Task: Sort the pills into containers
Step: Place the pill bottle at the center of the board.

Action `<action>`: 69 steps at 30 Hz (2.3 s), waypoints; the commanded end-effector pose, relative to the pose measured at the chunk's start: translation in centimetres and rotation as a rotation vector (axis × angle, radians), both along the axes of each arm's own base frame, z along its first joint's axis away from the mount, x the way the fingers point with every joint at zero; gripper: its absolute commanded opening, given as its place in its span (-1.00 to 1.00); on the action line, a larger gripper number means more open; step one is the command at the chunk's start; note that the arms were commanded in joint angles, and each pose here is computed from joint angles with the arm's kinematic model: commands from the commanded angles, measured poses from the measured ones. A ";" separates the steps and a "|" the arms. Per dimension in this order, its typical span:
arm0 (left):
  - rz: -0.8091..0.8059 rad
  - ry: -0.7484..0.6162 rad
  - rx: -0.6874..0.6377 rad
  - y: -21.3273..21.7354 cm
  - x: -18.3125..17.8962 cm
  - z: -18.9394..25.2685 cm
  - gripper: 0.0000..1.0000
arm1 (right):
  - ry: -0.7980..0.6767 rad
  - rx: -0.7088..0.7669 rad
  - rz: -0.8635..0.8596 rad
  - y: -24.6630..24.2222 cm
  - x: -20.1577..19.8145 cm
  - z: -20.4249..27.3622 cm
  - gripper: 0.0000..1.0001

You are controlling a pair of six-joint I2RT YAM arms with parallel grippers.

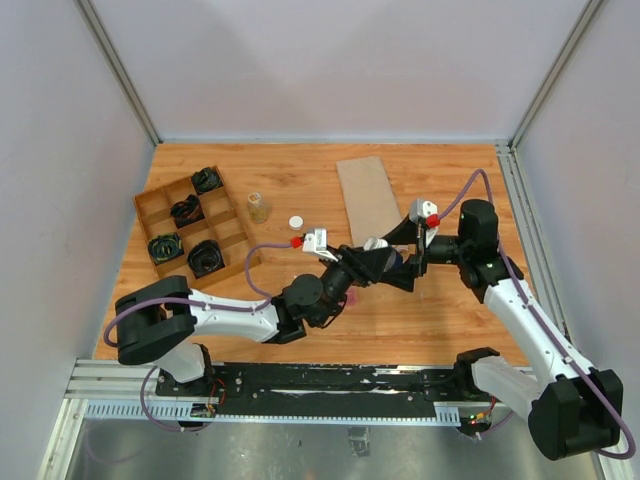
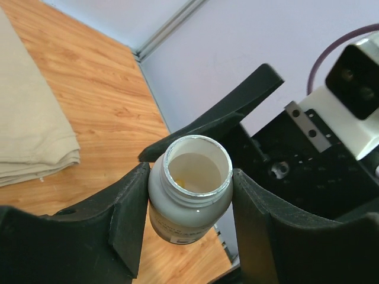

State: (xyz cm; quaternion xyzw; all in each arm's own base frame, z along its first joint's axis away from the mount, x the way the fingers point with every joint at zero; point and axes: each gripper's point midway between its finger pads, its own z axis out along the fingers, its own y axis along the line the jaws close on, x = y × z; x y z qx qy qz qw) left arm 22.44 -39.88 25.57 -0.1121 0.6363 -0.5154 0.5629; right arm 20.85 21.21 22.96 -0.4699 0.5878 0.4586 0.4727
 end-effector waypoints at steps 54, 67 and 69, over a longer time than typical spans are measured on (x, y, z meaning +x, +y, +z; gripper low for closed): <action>-0.611 -0.700 0.630 -3.3 -7.9 -14.5 0.56 | -0.092 -0.206 -0.421 -9.1 5.0 0.1 0.97; -0.624 -0.647 0.290 4.6 -13.2 -8.3 0.98 | -0.394 -0.132 0.023 -5.8 -3.9 -0.9 0.97; -0.581 -0.645 0.329 5.5 -13.0 -8.9 0.98 | -0.417 -0.151 0.087 -5.4 -5.3 -1.6 0.97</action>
